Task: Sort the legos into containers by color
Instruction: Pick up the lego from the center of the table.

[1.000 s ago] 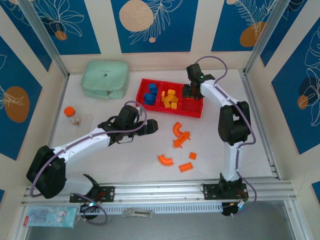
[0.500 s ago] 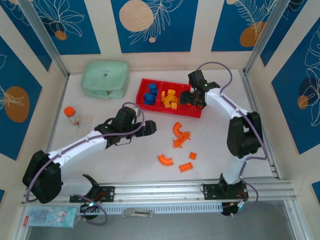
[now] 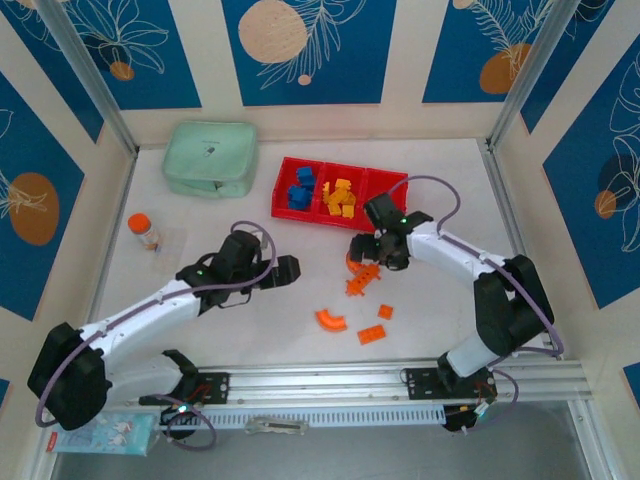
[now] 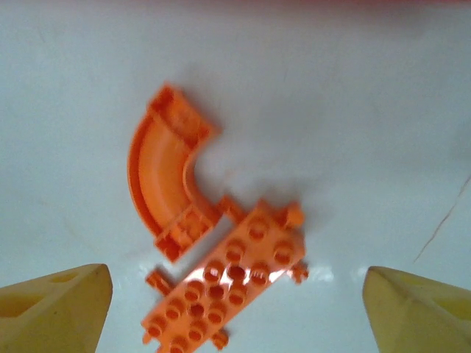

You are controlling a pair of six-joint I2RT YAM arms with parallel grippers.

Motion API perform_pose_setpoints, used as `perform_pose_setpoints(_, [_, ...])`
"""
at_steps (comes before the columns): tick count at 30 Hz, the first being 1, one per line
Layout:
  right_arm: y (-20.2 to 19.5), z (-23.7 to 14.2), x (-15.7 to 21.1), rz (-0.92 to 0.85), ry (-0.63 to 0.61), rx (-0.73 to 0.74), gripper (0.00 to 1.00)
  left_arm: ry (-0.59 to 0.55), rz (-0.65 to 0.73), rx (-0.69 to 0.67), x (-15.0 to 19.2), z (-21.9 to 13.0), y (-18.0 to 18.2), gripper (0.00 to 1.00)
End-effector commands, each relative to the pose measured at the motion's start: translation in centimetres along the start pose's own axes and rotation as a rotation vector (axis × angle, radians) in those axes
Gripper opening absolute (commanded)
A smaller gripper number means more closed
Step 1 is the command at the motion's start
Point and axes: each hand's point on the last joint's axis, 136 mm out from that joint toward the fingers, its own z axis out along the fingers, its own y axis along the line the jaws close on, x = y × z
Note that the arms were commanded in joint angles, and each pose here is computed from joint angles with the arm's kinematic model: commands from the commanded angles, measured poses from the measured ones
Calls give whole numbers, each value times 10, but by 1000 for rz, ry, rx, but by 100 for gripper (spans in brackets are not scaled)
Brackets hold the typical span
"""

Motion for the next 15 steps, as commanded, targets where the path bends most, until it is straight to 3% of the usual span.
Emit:
perform_pose_setpoints(1, [6,3,12,99,-19,11,90,-12,-17,-34,4,-4,9,99])
perform_pose_setpoints(15, [3,44,48,126,32,180,92,-21,-22,-47,6,-7,14,99])
